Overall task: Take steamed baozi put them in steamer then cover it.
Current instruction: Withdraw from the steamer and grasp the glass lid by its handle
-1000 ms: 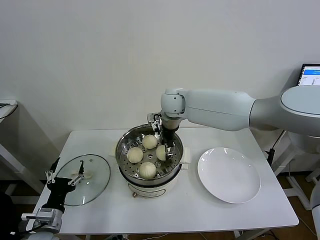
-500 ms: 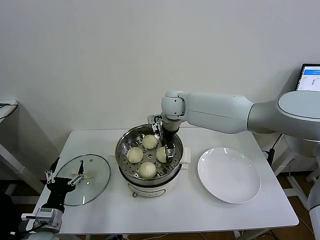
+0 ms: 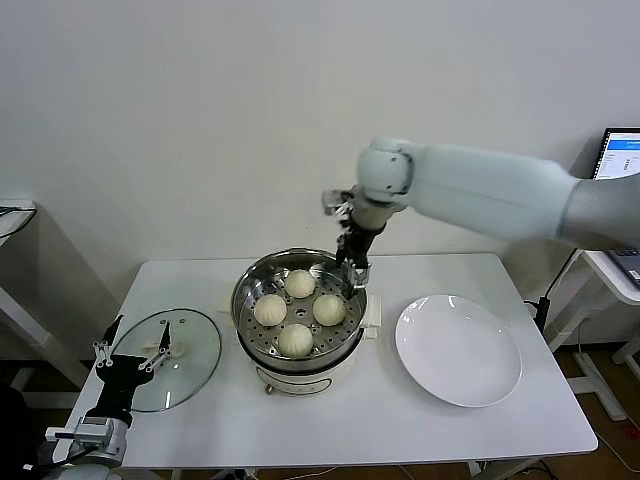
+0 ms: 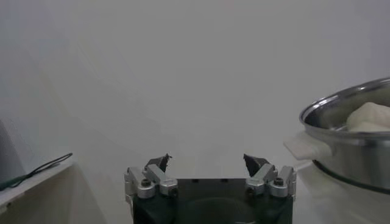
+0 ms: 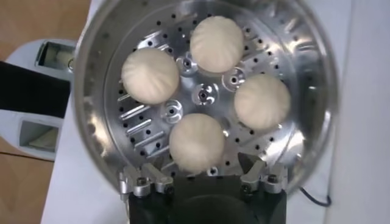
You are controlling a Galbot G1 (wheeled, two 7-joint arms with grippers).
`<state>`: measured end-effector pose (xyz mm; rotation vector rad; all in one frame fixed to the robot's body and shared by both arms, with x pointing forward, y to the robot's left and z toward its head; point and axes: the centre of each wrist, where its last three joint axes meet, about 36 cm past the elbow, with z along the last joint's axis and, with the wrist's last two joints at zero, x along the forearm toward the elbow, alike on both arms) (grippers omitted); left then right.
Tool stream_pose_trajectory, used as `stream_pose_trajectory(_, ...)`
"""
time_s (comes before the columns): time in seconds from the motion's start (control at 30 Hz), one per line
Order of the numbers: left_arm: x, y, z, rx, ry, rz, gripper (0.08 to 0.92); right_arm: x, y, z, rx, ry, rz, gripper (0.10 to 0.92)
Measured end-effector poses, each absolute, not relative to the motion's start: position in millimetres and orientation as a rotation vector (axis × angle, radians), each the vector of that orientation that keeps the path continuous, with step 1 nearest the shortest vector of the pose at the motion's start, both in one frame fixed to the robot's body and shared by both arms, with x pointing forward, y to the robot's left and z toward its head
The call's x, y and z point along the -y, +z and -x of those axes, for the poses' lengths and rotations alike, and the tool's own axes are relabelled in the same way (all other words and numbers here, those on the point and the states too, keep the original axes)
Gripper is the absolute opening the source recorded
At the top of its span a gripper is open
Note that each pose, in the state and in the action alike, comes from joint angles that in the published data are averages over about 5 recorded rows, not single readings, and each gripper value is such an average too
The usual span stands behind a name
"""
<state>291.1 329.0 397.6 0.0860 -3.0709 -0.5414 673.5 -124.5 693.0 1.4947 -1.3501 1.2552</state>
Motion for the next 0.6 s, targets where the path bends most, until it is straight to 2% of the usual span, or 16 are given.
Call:
stream_pose_trajectory(0.33,-328,401,-296,3.088,-0.578,-0.101,0.823,228,714,-656,1.729,1.087,-1.559,0.823)
stream_pose_trajectory(0.6,-323,406,-303,3.115,-0.592,-0.11,0.823,325,675,-619,2.247,0.869,-1.486,0.823)
